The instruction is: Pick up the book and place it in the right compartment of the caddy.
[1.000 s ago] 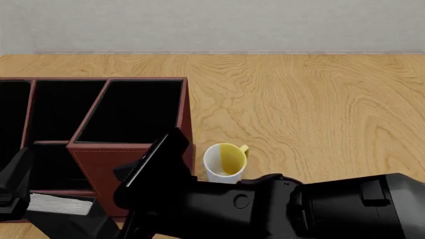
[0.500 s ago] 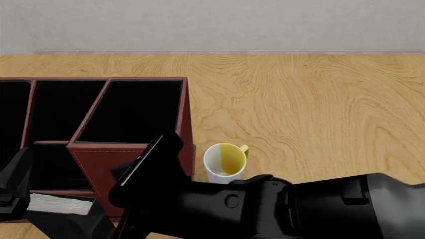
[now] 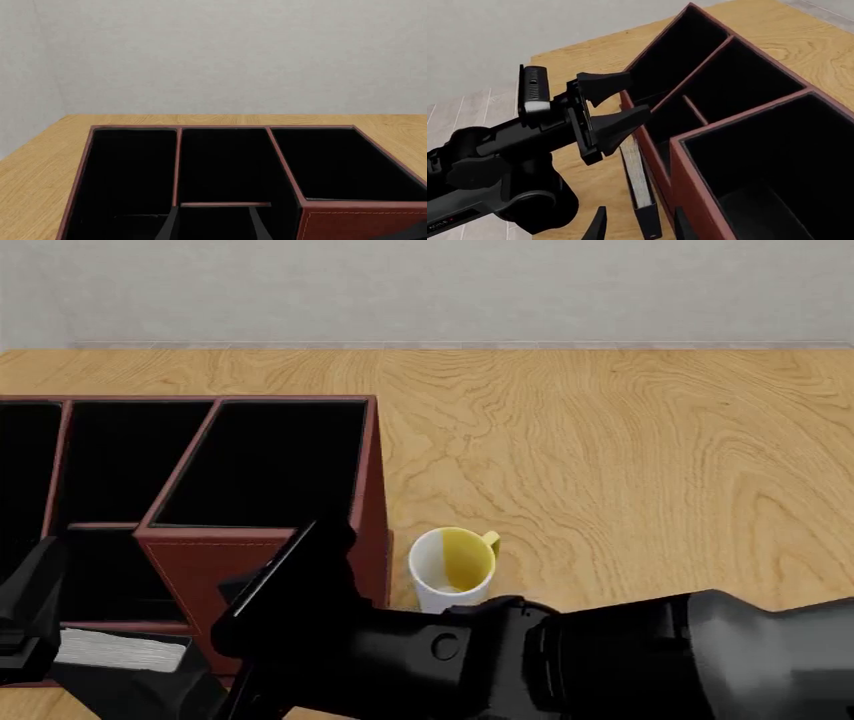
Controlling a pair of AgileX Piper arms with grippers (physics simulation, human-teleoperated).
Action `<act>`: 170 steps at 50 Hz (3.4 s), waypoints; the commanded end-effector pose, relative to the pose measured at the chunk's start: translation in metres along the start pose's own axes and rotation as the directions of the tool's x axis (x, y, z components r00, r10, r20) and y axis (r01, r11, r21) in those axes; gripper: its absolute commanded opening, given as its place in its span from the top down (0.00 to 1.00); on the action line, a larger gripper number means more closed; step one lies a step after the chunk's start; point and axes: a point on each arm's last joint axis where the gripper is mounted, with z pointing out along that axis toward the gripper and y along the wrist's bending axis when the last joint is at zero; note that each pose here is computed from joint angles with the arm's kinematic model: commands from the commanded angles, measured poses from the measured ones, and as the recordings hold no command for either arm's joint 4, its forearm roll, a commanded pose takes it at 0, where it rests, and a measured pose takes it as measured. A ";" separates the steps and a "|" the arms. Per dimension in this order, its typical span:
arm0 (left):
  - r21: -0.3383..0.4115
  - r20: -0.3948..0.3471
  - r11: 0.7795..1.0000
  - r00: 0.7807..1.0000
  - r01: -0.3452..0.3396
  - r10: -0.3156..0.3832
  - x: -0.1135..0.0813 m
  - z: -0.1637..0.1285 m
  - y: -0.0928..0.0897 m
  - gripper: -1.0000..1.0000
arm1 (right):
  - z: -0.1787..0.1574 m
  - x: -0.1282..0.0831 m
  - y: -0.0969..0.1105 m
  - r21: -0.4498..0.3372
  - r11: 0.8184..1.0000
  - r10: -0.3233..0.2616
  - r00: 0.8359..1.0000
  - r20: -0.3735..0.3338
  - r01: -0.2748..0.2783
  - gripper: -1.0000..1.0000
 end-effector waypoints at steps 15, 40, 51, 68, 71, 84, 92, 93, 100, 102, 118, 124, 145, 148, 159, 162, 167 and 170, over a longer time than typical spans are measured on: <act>0.000 0.000 1.000 1.000 0.000 0.000 0.000 0.000 0.000 0.00 | 0.011 0.004 0.001 -0.002 1.000 0.004 1.000 -0.010 -0.004 0.00; 0.000 0.000 1.000 1.000 0.000 0.000 0.000 0.000 0.000 0.00 | 0.020 0.010 0.003 -0.007 1.000 0.002 1.000 -0.025 -0.002 0.00; 0.000 0.000 1.000 1.000 0.000 0.000 0.000 0.000 0.000 0.00 | 0.025 0.014 0.004 -0.009 1.000 0.000 0.999 -0.036 0.000 0.00; 0.000 0.000 1.000 1.000 0.000 0.000 0.000 0.000 0.000 0.00 | 0.031 0.014 0.005 -0.011 1.000 -0.009 0.999 -0.049 0.008 0.00; 0.000 0.000 1.000 1.000 0.000 0.000 0.000 0.000 0.000 0.00 | 0.032 0.014 0.005 -0.012 1.000 -0.009 0.999 -0.051 0.009 0.00; 0.000 0.000 1.000 1.000 0.000 0.000 0.000 0.000 0.000 0.00 | 0.034 0.015 0.005 -0.009 1.000 -0.009 0.998 -0.058 0.009 0.00; 0.000 0.000 1.000 1.000 0.000 0.000 0.000 0.000 0.000 0.00 | 0.036 0.016 0.005 -0.010 1.000 -0.010 0.998 -0.058 0.009 0.00; 0.000 0.000 1.000 1.000 0.000 0.000 0.000 0.000 0.000 0.00 | 0.036 0.016 0.005 -0.010 1.000 -0.010 0.998 -0.058 0.009 0.00; 0.000 0.000 1.000 1.000 0.000 0.000 0.000 0.000 0.000 0.00 | 0.038 0.017 0.003 -0.005 1.000 -0.010 0.998 -0.061 0.010 0.00; 0.000 0.000 1.000 1.000 0.000 0.000 0.000 0.000 0.000 0.00 | 0.039 0.017 0.002 -0.003 1.000 -0.010 0.998 -0.062 0.010 0.00; 0.000 0.000 1.000 1.000 0.000 0.000 0.000 0.000 0.000 0.00 | 0.043 0.022 0.005 -0.011 1.000 -0.008 0.998 -0.067 0.007 0.00; 0.000 0.000 1.000 1.000 0.000 0.000 0.000 0.000 0.000 0.00 | 0.044 0.022 0.005 -0.009 1.000 -0.006 0.998 -0.067 0.005 0.00; 0.000 0.000 1.000 1.000 0.000 0.000 0.000 0.000 0.000 0.00 | 0.047 0.025 0.003 -0.007 1.000 -0.002 0.998 -0.067 0.001 0.00; 0.000 0.000 1.000 1.000 0.000 0.000 0.000 0.000 0.000 0.00 | 0.047 0.026 0.003 -0.008 1.000 0.001 0.998 -0.066 -0.001 0.00; 0.000 0.000 1.000 1.000 0.000 0.000 0.000 0.000 0.000 0.00 | 0.050 0.027 0.002 -0.004 1.000 0.000 0.998 -0.068 -0.001 0.00; 0.000 0.000 1.000 1.000 0.000 0.000 0.000 0.000 0.000 0.00 | 0.050 0.028 0.002 -0.004 1.000 0.001 0.998 -0.068 -0.001 0.00; 0.000 0.000 1.000 1.000 0.000 0.000 0.000 0.000 0.000 0.00 | 0.051 0.028 0.002 -0.005 1.000 0.003 0.998 -0.068 -0.003 0.00; 0.000 0.000 1.000 1.000 0.000 0.000 0.000 0.000 0.000 0.00 | 0.052 0.029 0.002 -0.004 1.000 0.005 0.998 -0.068 -0.005 0.00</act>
